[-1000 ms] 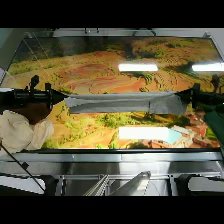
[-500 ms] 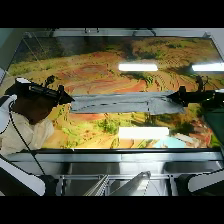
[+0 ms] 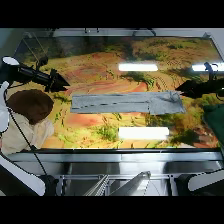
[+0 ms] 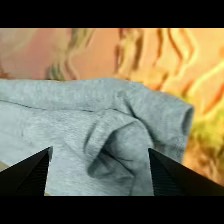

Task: Fold the shirts.

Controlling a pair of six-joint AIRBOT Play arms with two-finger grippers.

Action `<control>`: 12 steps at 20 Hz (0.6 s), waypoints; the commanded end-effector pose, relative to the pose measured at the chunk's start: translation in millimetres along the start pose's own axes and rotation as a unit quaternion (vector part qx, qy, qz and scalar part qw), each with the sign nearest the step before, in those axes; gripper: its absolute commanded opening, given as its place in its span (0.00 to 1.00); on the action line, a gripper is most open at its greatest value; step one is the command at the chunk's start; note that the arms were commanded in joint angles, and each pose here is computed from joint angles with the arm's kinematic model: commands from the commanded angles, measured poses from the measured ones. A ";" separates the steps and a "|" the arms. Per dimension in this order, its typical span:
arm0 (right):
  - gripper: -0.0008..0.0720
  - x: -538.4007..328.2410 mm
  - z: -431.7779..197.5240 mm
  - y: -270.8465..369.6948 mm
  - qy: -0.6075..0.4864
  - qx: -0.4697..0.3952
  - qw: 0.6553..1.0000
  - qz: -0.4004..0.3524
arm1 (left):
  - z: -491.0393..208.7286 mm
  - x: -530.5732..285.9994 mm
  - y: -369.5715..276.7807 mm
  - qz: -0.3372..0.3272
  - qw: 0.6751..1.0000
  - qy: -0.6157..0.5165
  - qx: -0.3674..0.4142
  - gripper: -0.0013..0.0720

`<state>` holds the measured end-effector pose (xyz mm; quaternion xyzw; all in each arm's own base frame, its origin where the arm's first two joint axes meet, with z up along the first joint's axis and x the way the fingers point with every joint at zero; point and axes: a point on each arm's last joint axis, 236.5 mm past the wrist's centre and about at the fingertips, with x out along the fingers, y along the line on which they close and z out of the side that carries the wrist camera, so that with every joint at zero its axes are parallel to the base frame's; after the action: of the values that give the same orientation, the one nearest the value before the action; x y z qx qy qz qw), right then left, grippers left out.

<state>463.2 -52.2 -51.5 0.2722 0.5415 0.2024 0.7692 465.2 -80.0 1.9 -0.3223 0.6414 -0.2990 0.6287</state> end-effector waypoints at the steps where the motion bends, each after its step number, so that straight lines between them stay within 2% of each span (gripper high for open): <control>1: 0.94 -14.1 -13.4 -45.1 0.042 0.010 0.995 -0.092 | 6.9 -9.3 -24.7 0.006 0.999 -0.006 0.031 0.47; 3: 0.94 -2.5 -28.5 -53.7 0.072 0.034 0.993 -0.087 | 4.1 4.3 -33.4 0.007 0.999 0.007 0.041 0.46; 4: 0.94 7.1 -35.2 -50.0 0.086 0.049 0.993 -0.066 | 2.2 12.8 -40.3 0.007 0.999 0.014 0.049 0.20; 5: 0.94 17.4 -40.7 -43.3 0.098 0.059 0.993 -0.041 | 0.8 21.2 -46.9 0.007 0.998 0.019 0.059 0.02; 9: 0.93 54.1 -56.5 -24.1 0.141 0.065 0.988 0.000 | 1.7 68.1 -79.6 0.013 0.995 0.024 0.100 0.02; 10: 0.83 61.1 -57.7 -17.1 0.146 0.060 0.987 0.006 | 2.1 82.4 -88.7 0.013 0.993 0.023 0.111 0.02; 11: 0.36 65.7 -58.0 -10.6 0.150 0.056 0.987 0.010 | 1.6 99.4 -95.8 0.014 0.992 0.025 0.120 0.02; 12: 0.06 67.8 -58.1 -5.7 0.152 0.051 0.987 0.013 | -2.2 118.8 -101.1 0.014 0.991 0.034 0.126 0.02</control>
<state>431.3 -22.0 -115.6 0.2912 0.6511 0.2071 0.6697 466.9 -192.1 18.7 -0.2392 0.6314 -0.3661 0.6404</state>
